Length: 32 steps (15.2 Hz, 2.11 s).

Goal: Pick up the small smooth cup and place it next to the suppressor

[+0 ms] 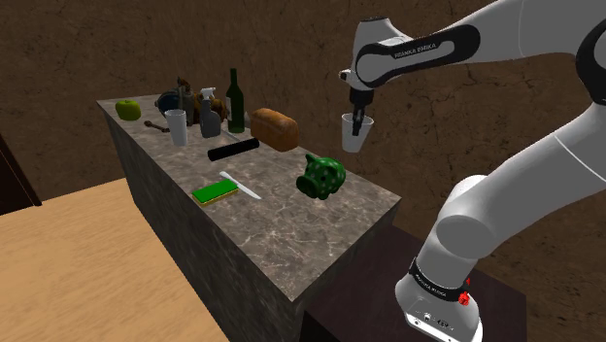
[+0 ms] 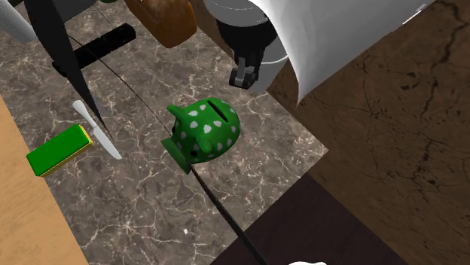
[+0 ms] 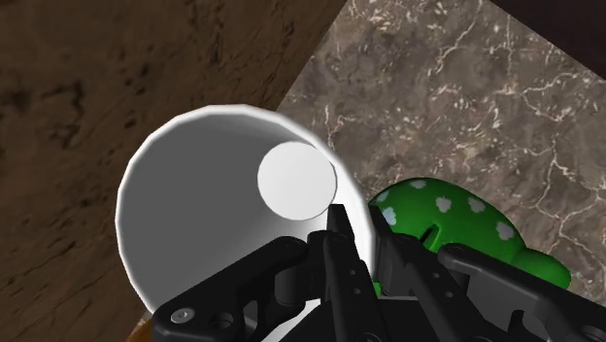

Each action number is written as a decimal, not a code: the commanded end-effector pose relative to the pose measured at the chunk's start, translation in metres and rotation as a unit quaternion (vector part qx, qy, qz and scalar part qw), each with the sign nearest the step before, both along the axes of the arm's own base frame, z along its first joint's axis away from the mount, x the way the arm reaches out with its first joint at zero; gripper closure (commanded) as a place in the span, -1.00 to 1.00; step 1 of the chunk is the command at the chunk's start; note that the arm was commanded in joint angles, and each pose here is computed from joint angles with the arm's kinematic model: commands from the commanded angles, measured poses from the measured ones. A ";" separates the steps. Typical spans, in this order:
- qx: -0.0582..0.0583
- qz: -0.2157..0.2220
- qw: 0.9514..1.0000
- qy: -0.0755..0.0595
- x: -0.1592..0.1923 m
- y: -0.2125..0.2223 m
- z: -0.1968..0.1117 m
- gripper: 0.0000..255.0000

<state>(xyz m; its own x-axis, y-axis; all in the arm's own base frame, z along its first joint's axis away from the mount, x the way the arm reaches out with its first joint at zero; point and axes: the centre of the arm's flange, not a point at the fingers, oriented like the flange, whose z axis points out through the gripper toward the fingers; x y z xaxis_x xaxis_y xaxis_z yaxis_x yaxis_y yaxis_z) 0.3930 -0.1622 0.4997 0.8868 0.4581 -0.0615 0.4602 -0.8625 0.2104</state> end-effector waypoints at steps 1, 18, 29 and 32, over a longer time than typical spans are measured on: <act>0.000 0.000 1.000 0.000 0.000 0.001 0.010 1.00; 0.000 0.000 1.000 0.000 0.114 0.033 0.052 1.00; 0.000 0.000 1.000 0.000 0.254 0.073 0.053 1.00; 0.000 0.000 1.000 0.000 0.292 0.083 0.053 1.00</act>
